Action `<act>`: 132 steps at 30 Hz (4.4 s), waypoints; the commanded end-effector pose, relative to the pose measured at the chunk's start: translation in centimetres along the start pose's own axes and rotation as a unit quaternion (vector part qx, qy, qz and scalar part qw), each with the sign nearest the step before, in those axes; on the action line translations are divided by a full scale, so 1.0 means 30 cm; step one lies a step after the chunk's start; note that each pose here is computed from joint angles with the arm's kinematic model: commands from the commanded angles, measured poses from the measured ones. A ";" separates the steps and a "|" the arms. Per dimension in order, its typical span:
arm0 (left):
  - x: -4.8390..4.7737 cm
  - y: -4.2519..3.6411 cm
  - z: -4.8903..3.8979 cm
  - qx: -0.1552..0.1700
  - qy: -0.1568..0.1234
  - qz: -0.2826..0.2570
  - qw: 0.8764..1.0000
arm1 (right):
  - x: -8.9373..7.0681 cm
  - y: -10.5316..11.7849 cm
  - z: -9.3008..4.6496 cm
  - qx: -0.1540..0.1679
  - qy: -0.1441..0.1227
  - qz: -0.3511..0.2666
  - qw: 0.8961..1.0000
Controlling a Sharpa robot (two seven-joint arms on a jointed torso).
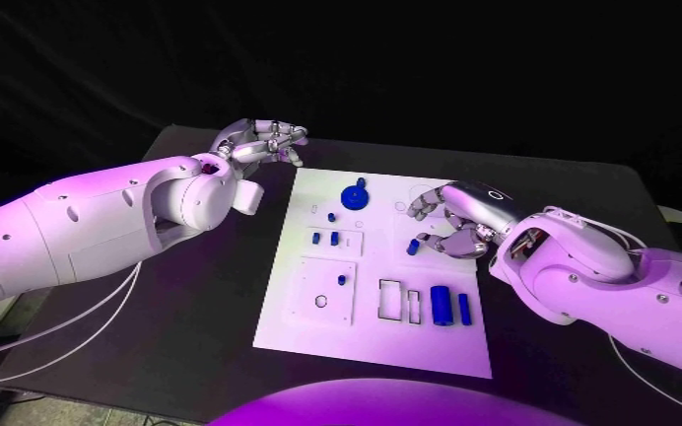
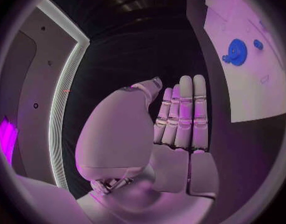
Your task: Assemble the parts on the task board
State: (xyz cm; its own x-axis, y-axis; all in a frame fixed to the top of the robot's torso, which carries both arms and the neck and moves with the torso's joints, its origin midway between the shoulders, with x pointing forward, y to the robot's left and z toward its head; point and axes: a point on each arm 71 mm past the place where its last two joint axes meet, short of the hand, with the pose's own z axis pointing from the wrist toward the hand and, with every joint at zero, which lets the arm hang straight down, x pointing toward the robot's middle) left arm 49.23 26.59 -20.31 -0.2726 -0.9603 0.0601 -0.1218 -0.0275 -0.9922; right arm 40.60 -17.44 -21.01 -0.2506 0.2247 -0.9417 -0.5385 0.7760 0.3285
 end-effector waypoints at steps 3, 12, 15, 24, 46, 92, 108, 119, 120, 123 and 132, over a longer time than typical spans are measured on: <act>0.011 -0.004 0.002 0.003 0.013 -0.003 1.000 | 0.028 -0.027 -0.007 0.020 0.077 -0.024 0.997; 0.011 -0.003 0.003 0.003 0.013 -0.003 1.000 | 0.052 -0.033 0.014 0.024 0.091 -0.034 0.995; 0.010 -0.003 0.002 0.003 0.013 -0.003 1.000 | 0.066 -0.028 0.024 0.023 0.092 -0.033 0.995; 0.008 -0.004 0.001 0.003 0.012 -0.003 1.000 | 0.090 -0.013 0.045 0.015 0.083 -0.025 0.996; 0.005 -0.003 -0.001 0.001 0.012 -0.003 1.000 | 0.092 -0.016 0.061 0.021 0.058 -0.030 0.998; 0.046 0.003 0.023 0.000 0.025 -0.007 1.000 | 0.231 0.384 0.094 -0.146 0.057 0.064 0.986; 0.052 0.003 0.025 -0.001 0.028 -0.007 1.000 | 0.313 0.394 0.114 -0.140 0.082 0.043 0.986; 0.052 0.004 0.025 -0.002 0.028 -0.007 1.000 | 0.337 0.402 0.123 -0.137 0.086 0.034 0.986; 0.051 0.004 0.025 -0.002 0.028 -0.007 1.000 | 0.338 0.402 0.124 -0.136 0.087 0.033 0.986; 0.051 0.004 0.024 -0.002 0.028 -0.007 1.000 | 0.342 0.402 0.126 -0.134 0.088 0.024 0.987; 0.050 0.004 0.024 -0.003 0.028 -0.007 1.000 | 0.358 0.422 0.131 -0.134 0.097 -0.006 0.986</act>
State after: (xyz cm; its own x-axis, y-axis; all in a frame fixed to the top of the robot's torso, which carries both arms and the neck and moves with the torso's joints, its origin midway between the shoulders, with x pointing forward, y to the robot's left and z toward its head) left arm 49.51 25.19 -20.55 -0.3051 -0.9495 0.0736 -0.1360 -0.0331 -0.9902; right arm 34.52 -3.04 -26.89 -0.3984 0.1399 -0.9065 -0.7117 0.5763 0.4017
